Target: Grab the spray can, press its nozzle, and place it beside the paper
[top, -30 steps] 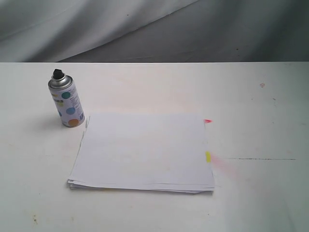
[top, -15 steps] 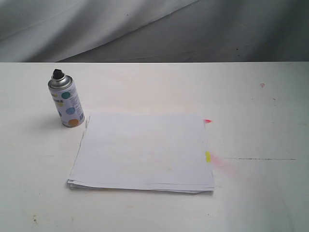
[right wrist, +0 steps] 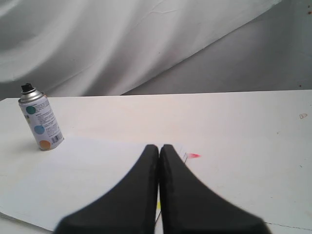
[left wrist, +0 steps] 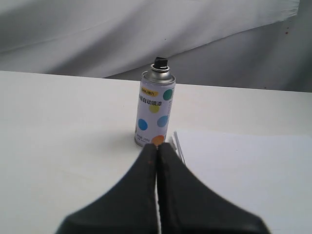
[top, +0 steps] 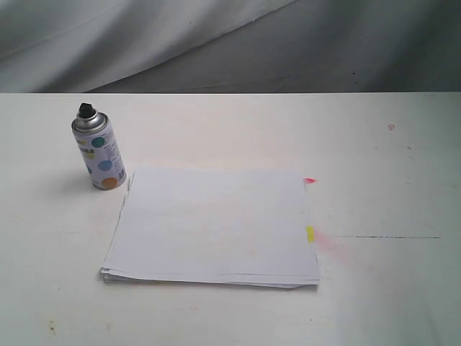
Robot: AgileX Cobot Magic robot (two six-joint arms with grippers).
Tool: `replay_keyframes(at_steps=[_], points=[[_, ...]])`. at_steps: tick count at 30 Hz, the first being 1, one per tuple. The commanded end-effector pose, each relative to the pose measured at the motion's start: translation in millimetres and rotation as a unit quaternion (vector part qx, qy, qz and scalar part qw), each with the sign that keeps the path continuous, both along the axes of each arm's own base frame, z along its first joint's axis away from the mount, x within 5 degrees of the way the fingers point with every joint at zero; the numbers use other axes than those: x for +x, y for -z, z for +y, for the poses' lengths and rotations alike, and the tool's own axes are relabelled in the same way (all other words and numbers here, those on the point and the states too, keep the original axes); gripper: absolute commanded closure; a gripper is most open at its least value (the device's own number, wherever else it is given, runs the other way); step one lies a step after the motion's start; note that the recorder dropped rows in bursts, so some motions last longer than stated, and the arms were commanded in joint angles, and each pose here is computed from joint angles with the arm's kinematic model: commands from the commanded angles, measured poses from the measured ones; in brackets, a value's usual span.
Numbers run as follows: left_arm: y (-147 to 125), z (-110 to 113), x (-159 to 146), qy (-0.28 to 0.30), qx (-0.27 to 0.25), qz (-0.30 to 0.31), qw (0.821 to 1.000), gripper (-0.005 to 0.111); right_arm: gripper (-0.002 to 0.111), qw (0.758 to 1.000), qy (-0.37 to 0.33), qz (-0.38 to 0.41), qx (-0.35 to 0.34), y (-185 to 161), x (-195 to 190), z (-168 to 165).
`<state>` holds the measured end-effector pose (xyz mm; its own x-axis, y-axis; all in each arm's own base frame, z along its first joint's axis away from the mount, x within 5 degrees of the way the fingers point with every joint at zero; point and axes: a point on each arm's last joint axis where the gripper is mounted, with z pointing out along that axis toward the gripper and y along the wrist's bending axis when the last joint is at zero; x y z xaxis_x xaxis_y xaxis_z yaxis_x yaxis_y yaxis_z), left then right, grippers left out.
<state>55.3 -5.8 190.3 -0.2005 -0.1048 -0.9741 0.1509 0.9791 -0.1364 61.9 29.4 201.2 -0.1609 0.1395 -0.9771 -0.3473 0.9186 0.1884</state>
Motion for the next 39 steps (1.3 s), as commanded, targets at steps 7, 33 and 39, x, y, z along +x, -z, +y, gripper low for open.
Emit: replay_keyframes(at_steps=[7,33,39], points=[[1.2,0.4,-0.1,-0.002,0.002,-0.002,1.0,0.107,0.108,1.0,0.006,-0.001,0.002,0.6,0.0,-0.9],[1.2,0.4,-0.1,-0.002,0.002,-0.002,1.0,0.107,0.108,0.992,0.106,-0.044,-0.046,-4.5,5.3,-19.2],[1.2,0.4,-0.1,-0.002,0.002,-0.002,1.0,0.107,0.108,0.992,0.112,-0.045,-0.043,-4.8,5.5,-20.1]])
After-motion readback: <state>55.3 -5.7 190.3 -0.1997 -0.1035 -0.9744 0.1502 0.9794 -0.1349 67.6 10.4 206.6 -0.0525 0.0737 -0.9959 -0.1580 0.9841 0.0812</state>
